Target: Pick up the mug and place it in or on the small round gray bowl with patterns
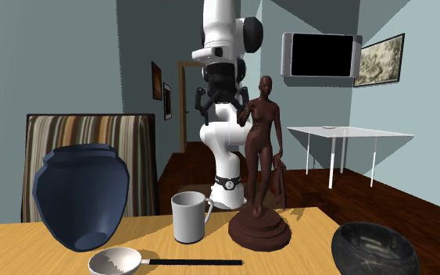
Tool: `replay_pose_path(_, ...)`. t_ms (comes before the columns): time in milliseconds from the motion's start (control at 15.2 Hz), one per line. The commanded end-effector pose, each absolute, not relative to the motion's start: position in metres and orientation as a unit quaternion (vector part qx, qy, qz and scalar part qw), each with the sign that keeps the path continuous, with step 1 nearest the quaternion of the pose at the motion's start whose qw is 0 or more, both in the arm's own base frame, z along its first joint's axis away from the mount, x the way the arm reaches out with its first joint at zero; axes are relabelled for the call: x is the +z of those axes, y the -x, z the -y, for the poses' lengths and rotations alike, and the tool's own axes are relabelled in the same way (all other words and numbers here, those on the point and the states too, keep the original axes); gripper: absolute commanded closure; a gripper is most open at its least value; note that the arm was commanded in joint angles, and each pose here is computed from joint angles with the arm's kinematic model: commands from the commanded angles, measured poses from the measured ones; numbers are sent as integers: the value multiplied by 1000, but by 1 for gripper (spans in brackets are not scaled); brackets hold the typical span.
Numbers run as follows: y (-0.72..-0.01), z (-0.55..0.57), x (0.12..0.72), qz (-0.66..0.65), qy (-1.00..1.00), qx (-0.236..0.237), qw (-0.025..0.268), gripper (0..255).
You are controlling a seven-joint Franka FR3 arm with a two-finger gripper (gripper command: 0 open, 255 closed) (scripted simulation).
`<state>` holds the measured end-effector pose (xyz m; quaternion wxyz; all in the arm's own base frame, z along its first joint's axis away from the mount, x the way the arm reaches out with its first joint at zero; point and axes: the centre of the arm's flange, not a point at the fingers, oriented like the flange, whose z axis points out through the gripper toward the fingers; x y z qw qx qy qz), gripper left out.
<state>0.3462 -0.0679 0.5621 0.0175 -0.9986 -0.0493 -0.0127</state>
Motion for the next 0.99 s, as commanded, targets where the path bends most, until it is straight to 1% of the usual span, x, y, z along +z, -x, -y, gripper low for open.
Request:
replay_pose_path(0,-355,85,543,49,999,-12,19,0)
replay_pose_path(924,-422,196,407,43,998,-5,33,0)
